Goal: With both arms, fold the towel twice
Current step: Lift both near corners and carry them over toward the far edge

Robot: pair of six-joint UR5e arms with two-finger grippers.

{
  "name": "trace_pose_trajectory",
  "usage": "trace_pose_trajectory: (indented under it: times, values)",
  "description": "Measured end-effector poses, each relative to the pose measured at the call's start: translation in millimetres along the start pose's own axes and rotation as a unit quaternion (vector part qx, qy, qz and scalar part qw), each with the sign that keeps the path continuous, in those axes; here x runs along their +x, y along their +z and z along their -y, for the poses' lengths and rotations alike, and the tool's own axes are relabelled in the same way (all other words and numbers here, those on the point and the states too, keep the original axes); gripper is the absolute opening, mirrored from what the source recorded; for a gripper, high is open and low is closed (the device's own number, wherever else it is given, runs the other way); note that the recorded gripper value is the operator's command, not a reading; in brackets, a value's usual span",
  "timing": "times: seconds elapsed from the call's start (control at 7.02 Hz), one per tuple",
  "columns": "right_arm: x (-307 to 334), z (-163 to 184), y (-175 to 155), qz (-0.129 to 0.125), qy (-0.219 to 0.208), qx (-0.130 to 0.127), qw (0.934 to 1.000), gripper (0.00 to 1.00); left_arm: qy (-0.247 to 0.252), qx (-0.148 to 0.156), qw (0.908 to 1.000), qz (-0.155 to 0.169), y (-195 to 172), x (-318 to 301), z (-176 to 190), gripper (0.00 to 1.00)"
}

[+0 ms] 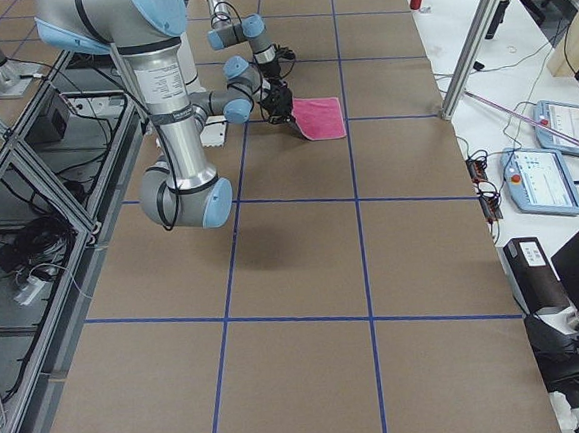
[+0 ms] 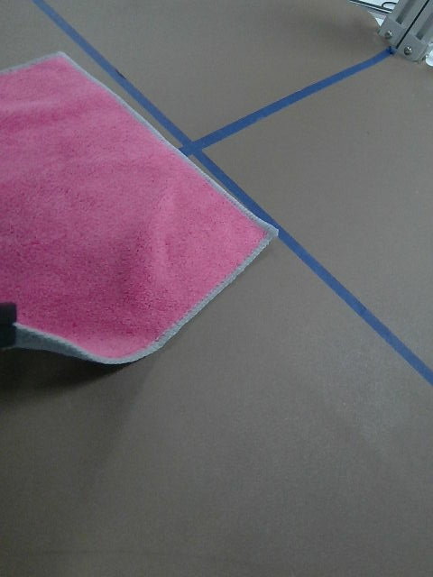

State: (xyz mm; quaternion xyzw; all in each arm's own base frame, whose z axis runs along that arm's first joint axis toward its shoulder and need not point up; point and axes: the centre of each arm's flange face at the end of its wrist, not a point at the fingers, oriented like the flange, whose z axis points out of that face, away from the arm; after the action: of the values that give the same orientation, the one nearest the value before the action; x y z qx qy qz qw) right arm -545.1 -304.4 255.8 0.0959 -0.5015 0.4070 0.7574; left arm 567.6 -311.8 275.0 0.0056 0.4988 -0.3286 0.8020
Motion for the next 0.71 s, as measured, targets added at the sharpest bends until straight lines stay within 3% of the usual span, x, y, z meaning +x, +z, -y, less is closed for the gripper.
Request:
trace_pose_trajectory:
  times: [0.43, 0.71]
  values:
    - [-1.7, 5.2, -9.8, 0.006, 0.001, -0.003, 1.0000, 0.00, -0.004, -0.017, 0.9993, -0.034, -43.6, 19.7, -2.1, 0.00]
    - [1.7, 3.9, -35.1, 0.016, 0.003, -0.018, 0.9997, 0.00, -0.004, -0.025, 0.9987, -0.044, -83.3, 29.7, -4.0, 0.00]
